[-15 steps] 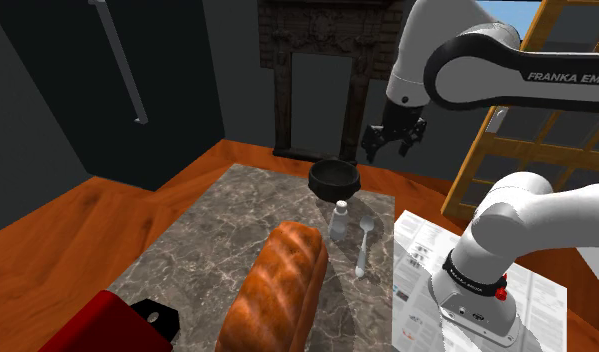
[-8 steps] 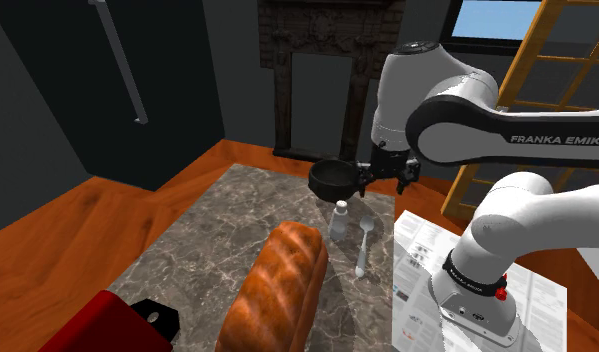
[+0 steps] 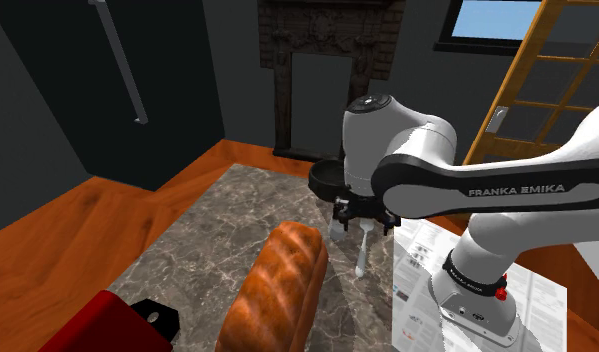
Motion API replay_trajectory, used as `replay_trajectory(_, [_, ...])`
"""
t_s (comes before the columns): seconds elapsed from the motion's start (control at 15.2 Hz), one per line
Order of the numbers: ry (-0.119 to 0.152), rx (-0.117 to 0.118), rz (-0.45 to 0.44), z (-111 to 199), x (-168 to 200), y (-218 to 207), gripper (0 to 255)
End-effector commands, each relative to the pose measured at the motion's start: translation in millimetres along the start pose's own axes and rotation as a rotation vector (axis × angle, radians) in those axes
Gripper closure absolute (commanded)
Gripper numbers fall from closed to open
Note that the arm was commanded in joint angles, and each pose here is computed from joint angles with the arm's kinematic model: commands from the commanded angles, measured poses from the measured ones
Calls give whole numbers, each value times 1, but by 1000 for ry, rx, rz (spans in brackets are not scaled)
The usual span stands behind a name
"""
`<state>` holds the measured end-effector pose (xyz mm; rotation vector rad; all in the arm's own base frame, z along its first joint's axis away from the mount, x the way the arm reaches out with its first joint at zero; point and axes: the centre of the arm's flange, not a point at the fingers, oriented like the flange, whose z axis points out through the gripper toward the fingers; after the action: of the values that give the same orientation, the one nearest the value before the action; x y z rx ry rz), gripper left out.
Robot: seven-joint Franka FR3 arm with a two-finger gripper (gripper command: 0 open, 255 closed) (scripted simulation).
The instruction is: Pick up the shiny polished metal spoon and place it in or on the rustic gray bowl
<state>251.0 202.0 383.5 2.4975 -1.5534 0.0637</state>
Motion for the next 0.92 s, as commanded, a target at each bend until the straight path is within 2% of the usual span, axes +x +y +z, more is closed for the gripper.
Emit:
replay_trajectory(0.0, [-4, -9, 31, 16, -6, -4, 0])
replay_trajectory(0.4, [-4, -9, 31, 51, -6, -3, 0])
replay_trajectory(0.86, [-4, -9, 31, 51, -6, -3, 0])
